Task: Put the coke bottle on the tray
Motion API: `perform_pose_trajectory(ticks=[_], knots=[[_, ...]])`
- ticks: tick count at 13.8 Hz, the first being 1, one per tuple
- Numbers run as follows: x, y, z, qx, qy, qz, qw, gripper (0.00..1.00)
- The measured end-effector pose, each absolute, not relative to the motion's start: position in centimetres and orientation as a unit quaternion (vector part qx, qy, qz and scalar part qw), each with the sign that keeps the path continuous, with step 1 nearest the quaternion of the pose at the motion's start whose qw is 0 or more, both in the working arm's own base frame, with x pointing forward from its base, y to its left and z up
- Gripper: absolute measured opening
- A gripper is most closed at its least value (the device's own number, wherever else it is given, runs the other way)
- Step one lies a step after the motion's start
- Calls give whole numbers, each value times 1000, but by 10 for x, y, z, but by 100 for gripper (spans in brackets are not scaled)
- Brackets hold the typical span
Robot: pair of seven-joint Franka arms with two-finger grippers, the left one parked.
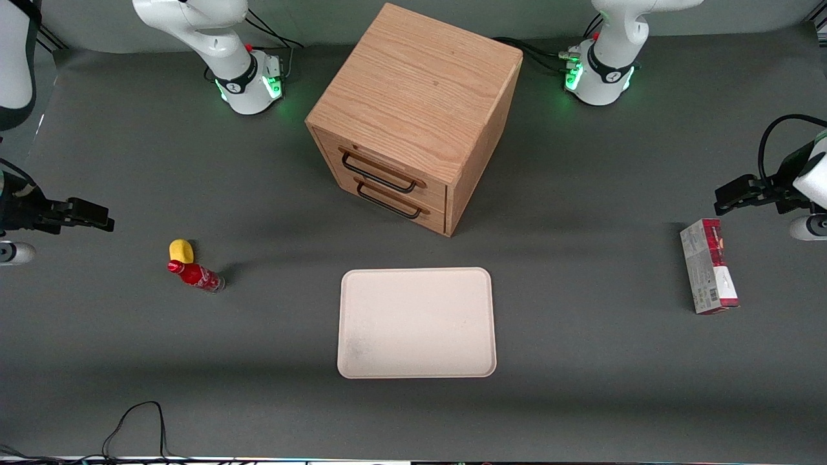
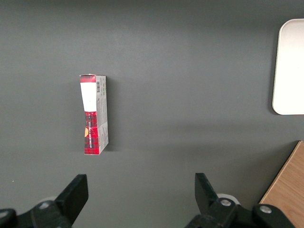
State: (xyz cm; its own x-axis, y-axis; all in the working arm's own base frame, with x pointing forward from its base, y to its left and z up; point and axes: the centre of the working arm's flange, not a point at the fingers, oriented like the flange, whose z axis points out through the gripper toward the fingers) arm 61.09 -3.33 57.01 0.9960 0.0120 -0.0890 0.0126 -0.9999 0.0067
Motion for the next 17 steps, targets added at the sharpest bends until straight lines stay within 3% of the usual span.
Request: perform_pose_trajectory(ticks=[5,13,17], knots=[[623,-30,543,999,9,-31,4,100],[607,-31,384,1000,8,-10,3,100],[594,-31,353,1000,8,-4,4,100]])
